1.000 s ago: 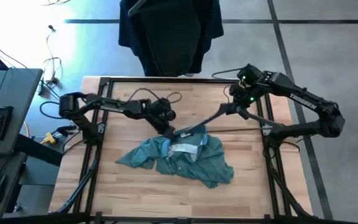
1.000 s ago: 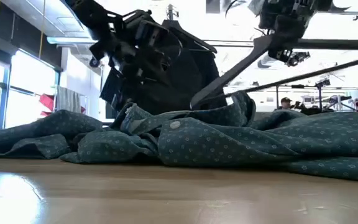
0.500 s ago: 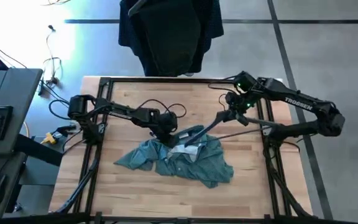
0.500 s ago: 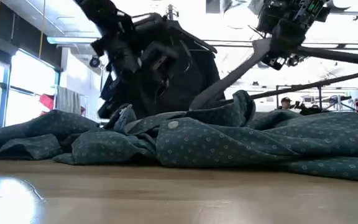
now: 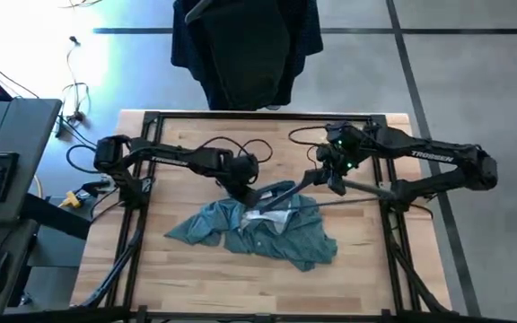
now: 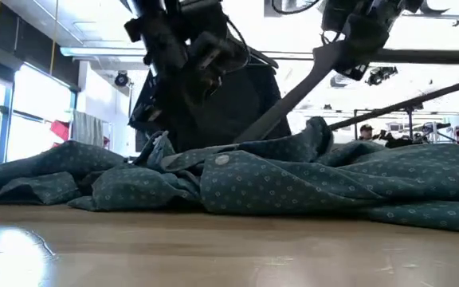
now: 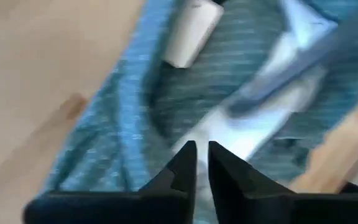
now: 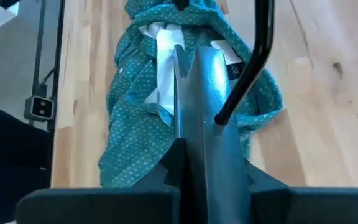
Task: Hang clothes
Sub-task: Insert the hanger into the light blue hanger shirt
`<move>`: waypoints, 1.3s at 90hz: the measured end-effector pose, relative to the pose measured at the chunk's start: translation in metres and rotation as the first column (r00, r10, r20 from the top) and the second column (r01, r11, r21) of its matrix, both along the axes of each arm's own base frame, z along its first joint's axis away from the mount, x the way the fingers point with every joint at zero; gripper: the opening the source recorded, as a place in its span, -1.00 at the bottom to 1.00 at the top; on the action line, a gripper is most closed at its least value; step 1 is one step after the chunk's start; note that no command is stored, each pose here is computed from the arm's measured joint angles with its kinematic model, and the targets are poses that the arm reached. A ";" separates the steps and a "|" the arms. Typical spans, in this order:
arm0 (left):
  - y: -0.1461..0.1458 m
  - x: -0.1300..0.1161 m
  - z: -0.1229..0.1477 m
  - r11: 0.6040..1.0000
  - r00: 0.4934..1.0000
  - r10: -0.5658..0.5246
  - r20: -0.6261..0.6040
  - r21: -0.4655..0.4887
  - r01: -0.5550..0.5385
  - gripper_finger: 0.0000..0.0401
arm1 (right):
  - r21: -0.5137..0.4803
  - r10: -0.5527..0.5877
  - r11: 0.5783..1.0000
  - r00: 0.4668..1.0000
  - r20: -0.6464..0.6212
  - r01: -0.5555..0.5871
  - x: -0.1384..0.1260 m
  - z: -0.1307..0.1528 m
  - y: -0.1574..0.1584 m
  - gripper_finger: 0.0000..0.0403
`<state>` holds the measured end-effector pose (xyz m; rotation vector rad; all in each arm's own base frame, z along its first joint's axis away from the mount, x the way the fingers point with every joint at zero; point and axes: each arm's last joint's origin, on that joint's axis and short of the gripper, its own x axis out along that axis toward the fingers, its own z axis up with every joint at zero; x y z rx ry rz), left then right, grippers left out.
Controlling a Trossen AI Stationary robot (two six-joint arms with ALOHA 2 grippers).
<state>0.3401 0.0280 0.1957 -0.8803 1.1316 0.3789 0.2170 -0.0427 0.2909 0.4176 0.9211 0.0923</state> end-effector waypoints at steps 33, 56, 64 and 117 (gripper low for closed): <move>0.005 -0.017 -0.039 0.999 1.000 0.017 -0.025 0.049 -0.016 -0.03 | -0.026 -0.058 0.998 0.998 0.036 0.059 0.010 0.004 0.020 -0.91; 0.005 -0.019 -0.043 0.996 0.999 -0.039 -0.015 0.075 0.040 -0.66 | -0.028 -0.050 0.998 0.998 0.037 0.051 0.011 0.004 0.027 -0.91; 0.007 -0.019 -0.043 0.996 0.998 -0.066 -0.008 0.062 0.066 -0.93 | -0.040 -0.067 0.997 0.997 0.033 0.068 0.012 0.004 0.029 -0.91; -0.015 -0.002 0.091 0.979 0.956 -0.056 0.289 0.206 -0.005 -1.00 | -0.080 -0.200 0.975 0.977 0.075 0.206 0.033 -0.003 0.048 -0.91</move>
